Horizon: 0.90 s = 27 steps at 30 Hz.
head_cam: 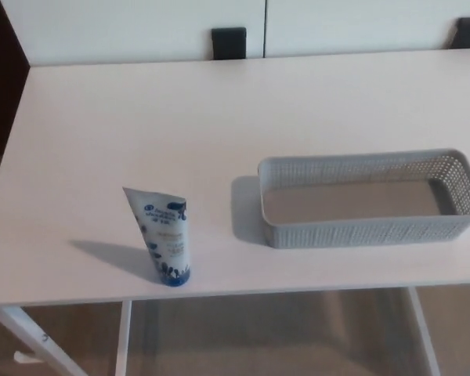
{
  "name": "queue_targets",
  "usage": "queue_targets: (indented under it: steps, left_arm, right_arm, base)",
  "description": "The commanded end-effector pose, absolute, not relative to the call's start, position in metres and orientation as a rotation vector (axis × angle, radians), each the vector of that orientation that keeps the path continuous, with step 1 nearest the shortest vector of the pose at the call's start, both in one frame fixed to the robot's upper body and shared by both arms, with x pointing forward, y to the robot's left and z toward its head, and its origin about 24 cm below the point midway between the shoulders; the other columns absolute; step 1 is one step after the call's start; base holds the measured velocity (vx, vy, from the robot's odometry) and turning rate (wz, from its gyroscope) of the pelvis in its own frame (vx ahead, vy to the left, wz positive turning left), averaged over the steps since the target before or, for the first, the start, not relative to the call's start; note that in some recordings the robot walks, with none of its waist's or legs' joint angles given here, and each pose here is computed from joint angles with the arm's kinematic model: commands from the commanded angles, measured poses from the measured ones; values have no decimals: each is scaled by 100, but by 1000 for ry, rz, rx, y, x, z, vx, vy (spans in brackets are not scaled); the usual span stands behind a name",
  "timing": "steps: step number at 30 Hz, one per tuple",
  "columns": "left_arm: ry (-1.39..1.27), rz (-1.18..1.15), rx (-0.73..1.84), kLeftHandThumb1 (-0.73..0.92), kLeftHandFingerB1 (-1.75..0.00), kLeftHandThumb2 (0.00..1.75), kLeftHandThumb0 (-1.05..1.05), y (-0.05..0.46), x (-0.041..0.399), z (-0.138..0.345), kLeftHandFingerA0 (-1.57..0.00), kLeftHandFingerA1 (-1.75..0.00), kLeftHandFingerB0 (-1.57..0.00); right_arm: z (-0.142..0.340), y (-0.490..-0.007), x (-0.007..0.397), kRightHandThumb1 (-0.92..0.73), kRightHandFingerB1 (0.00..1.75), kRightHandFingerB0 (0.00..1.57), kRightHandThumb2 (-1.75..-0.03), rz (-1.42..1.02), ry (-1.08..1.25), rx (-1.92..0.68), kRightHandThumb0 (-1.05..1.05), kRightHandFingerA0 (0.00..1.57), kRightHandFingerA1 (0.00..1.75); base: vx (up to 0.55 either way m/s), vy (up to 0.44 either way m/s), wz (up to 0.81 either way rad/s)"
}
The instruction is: The robot walks towards a table in front, picks a shampoo with left hand and puts it in a small grey container
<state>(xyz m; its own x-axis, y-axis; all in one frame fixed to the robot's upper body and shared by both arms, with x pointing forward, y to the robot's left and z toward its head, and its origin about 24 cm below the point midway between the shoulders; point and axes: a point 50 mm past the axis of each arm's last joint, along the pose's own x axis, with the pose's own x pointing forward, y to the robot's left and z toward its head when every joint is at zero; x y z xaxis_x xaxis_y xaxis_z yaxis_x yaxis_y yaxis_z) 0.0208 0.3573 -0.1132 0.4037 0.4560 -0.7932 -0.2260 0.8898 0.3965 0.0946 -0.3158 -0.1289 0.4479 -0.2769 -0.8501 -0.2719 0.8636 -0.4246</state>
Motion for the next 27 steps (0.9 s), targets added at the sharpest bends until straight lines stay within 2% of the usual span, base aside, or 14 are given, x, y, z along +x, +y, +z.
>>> queue_targets:
  steps: [1,11,24,25,26,27]
  left_arm:
    - [1065,440,271,60,-39,59,-31,363,20,-109,-71,-49,-56]
    - [1062,448,246,60,-38,59,-30,362,19,-110,-69,-49,-52]
    - [1057,443,270,60,-38,58,-30,363,22,-109,-68,-48,-51]
    - [1059,433,274,61,-37,59,-33,363,21,-108,-66,-48,-49]
    - [1060,429,277,61,-37,58,-32,364,21,-108,-66,-48,-49]
    - [1062,430,280,61,-37,58,-32,364,21,-108,-66,-48,-49]
  right_arm:
    - [-127,-318,95,-57,50,50,-76,12,1124,-576,-34,67,57]
    - [-128,-318,94,-59,50,51,-76,16,1136,-576,-33,67,57]
    - [-128,-317,95,-57,50,51,-76,27,1131,-574,-34,65,57]
    - [-129,-316,96,-67,40,54,-59,35,1132,-579,-27,70,46]
    - [-129,-315,96,-58,50,50,-76,42,1134,-582,-35,65,56]
    - [-129,-315,96,-58,50,50,-76,47,1136,-584,-35,65,56]
  base:
    - [0,0,0]
    - [52,135,2]
    - [-3,-59,4]
    - [0,0,0]
    - [0,0,0]
    - [0,0,0]
